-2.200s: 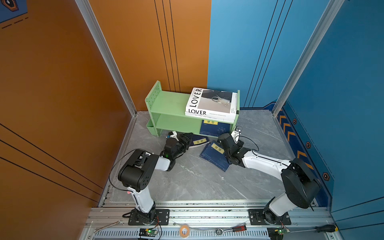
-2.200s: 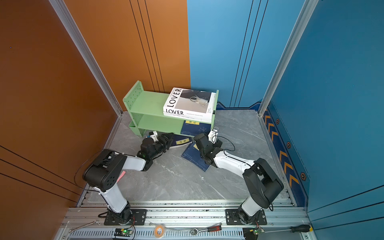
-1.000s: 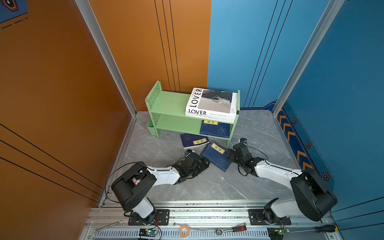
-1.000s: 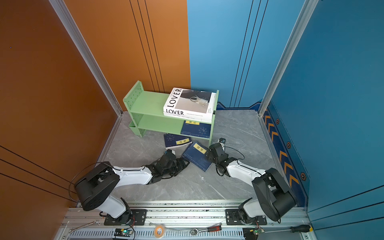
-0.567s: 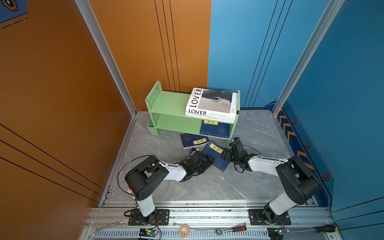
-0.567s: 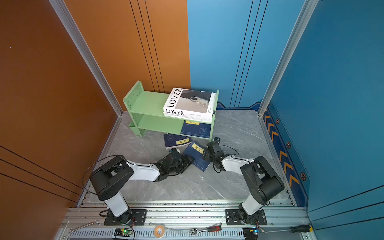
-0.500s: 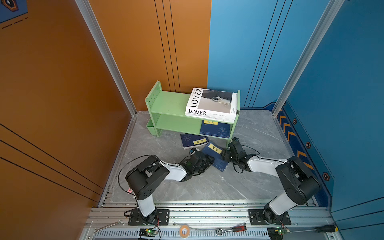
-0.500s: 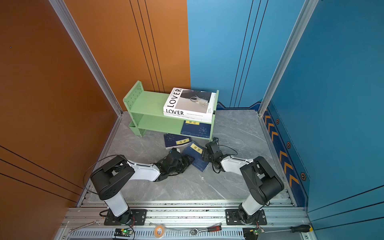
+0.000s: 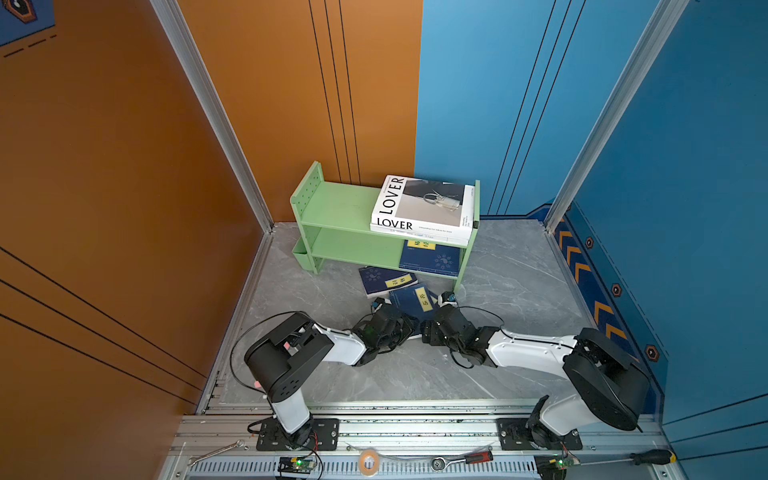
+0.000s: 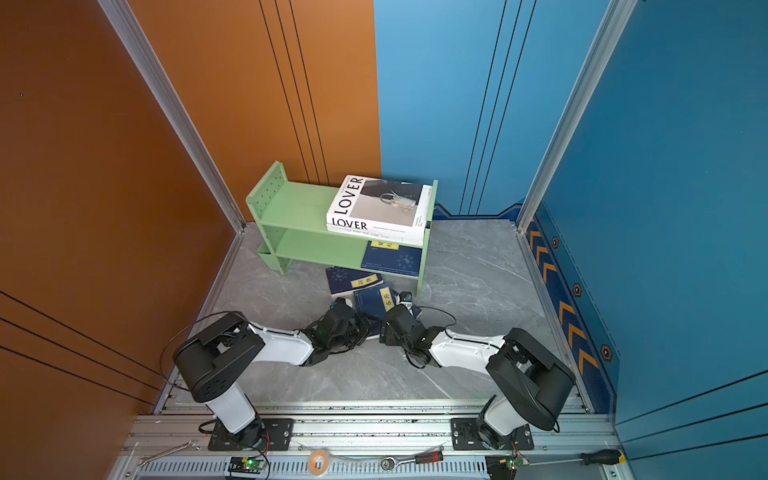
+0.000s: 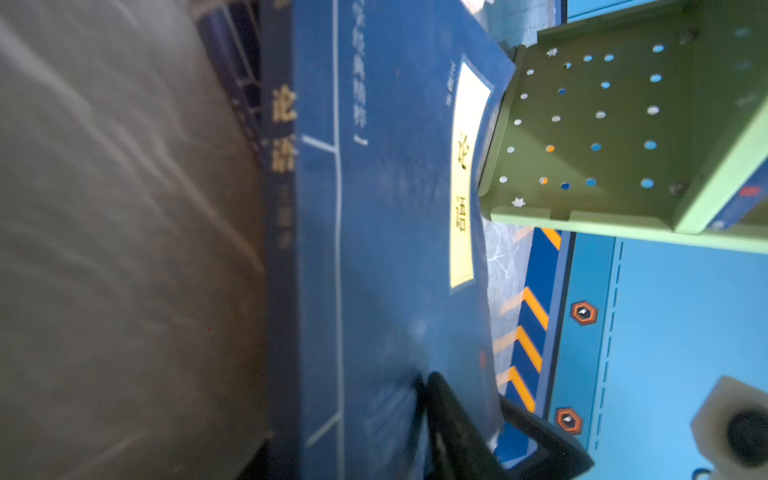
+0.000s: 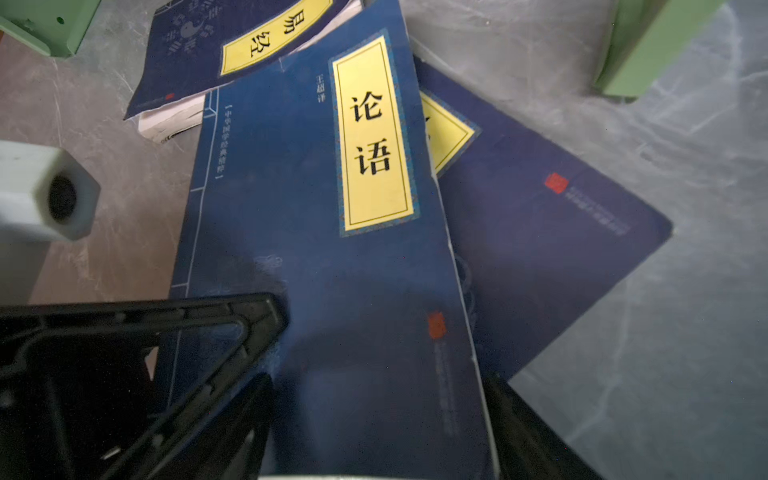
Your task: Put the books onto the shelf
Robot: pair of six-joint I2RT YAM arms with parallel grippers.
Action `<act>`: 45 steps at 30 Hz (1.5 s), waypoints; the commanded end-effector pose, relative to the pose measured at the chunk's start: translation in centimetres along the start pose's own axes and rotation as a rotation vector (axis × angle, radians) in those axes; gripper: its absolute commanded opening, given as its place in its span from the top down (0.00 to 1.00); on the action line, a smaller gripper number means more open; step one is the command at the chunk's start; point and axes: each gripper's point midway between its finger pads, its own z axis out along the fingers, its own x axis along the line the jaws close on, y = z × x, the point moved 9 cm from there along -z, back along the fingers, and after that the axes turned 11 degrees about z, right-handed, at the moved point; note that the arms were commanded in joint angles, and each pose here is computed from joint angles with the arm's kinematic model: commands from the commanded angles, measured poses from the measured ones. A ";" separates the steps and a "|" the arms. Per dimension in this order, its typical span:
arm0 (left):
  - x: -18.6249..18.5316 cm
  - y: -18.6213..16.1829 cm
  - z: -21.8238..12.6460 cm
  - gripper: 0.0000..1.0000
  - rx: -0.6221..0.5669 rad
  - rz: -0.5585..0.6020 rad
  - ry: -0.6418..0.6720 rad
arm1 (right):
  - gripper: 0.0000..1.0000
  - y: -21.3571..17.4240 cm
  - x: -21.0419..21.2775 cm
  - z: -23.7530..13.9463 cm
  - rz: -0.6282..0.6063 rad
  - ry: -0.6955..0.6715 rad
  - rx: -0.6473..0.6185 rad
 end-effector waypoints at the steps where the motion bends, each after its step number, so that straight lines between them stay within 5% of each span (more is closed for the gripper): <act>1: -0.5 0.3 -1.1 0.76 -0.014 0.057 -0.031 | 0.20 0.1 -0.4 -0.2 0.050 -0.030 -0.027; 6: -0.3 0.7 -1.9 1.00 -0.028 0.062 -0.062 | 0.20 0.5 -0.2 -0.9 0.052 -0.029 -0.038; 17: -1.8 1.3 -5.4 1.00 -0.036 0.060 -0.196 | 0.12 2.0 -1.9 -5.0 0.250 0.043 -0.107; 27: -3.8 2.7 -14.9 1.00 -0.277 0.051 -0.305 | 0.00 2.2 -2.0 -9.1 0.597 0.475 -0.120; 35: -3.8 3.7 -20.9 1.00 -0.489 0.000 -0.384 | 0.00 3.1 0.6 -12.0 0.600 0.724 -0.107; 45: -4.8 4.7 -20.3 1.00 -0.522 -0.019 -0.426 | 0.00 3.3 5.5 -11.7 0.530 0.843 -0.067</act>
